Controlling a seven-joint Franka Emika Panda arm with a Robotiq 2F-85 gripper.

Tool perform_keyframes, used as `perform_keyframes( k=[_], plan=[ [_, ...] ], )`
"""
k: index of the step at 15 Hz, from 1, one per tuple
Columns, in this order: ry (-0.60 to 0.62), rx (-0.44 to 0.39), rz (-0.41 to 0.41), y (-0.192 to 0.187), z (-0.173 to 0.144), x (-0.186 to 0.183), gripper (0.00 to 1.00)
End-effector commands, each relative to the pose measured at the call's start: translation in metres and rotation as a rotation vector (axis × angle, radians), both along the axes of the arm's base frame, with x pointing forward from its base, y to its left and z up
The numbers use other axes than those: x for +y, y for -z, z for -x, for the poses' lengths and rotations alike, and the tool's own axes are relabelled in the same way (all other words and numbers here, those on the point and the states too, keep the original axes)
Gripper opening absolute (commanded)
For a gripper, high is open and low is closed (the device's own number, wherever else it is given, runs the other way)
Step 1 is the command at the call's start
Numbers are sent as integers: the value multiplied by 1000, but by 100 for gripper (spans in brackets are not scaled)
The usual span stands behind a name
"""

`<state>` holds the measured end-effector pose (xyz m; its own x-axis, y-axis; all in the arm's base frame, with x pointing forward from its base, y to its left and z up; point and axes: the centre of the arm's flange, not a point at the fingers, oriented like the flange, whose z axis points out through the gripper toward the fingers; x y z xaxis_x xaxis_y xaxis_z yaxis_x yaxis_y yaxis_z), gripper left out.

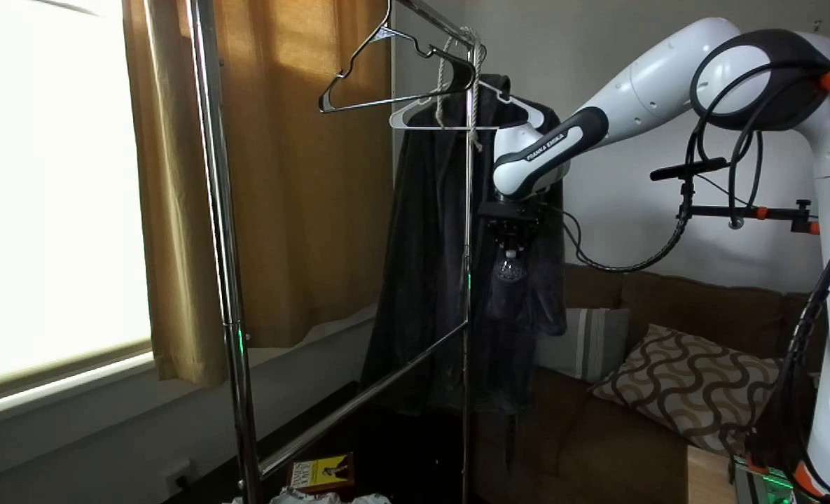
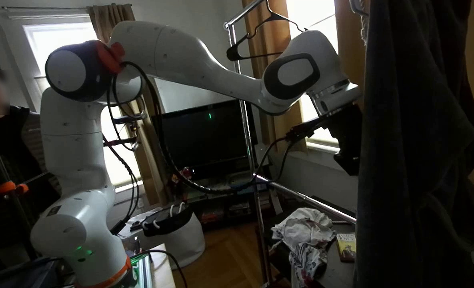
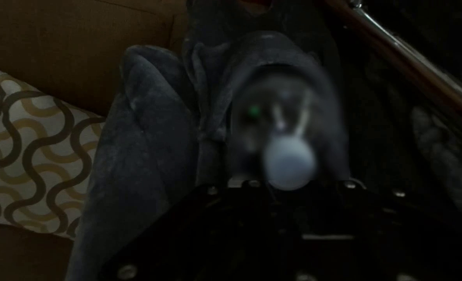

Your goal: Remove the water bottle from the pocket of the robe and put it on top of the black cabinet.

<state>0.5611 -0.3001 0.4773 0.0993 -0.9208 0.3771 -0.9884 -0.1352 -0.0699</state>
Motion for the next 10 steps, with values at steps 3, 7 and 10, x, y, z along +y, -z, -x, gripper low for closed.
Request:
perform_keyframes(
  k=[3,7,10],
  plan=[
    [-97,-82,-38,-43,31,5,8],
    [-161,-120,-20,-62,47,15,8],
    [-157,-176,-4,-84,60,12,8]
  ],
)
